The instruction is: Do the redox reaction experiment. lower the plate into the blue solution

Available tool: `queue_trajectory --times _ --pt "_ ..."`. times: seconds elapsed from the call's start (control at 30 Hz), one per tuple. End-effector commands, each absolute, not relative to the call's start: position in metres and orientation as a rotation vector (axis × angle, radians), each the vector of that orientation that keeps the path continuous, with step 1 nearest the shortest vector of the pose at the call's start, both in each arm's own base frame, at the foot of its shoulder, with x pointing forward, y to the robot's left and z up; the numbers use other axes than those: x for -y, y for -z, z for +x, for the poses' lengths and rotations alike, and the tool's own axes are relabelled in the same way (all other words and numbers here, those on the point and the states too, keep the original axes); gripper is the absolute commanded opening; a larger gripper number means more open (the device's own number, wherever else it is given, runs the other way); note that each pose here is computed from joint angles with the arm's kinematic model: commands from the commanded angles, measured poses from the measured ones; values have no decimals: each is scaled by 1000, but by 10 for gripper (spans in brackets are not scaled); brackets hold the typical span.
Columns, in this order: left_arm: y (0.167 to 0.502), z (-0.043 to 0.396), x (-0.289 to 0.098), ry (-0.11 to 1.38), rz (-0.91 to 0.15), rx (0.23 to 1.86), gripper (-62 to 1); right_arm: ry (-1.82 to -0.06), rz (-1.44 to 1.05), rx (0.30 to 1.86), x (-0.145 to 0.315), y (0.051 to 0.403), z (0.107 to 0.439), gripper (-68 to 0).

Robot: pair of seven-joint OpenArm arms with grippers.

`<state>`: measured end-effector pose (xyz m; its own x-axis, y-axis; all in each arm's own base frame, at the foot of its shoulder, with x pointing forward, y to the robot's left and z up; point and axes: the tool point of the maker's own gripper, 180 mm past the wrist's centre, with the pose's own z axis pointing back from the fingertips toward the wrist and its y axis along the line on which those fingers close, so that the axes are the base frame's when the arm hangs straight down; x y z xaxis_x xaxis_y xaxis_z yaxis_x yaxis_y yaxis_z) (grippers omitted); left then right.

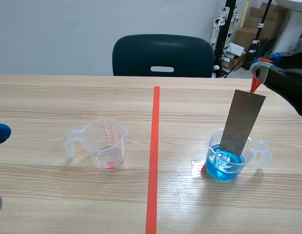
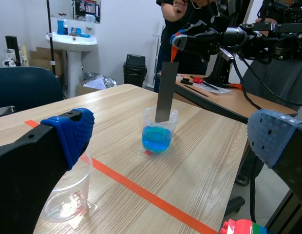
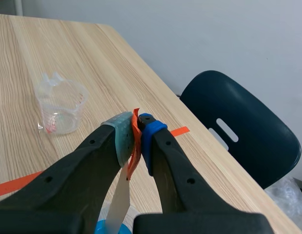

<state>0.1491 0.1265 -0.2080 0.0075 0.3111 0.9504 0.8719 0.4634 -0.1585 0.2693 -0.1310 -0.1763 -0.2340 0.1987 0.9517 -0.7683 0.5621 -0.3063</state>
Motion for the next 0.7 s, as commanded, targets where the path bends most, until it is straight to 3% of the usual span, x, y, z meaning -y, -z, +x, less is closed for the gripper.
queue_trajectory --times 0.0,0.67 --pt "201 150 -127 599 -1082 1578 14 -970 503 1594 131 168 272 -671" --pt "201 151 -127 601 -1080 1575 14 -965 486 1590 133 209 277 -671"
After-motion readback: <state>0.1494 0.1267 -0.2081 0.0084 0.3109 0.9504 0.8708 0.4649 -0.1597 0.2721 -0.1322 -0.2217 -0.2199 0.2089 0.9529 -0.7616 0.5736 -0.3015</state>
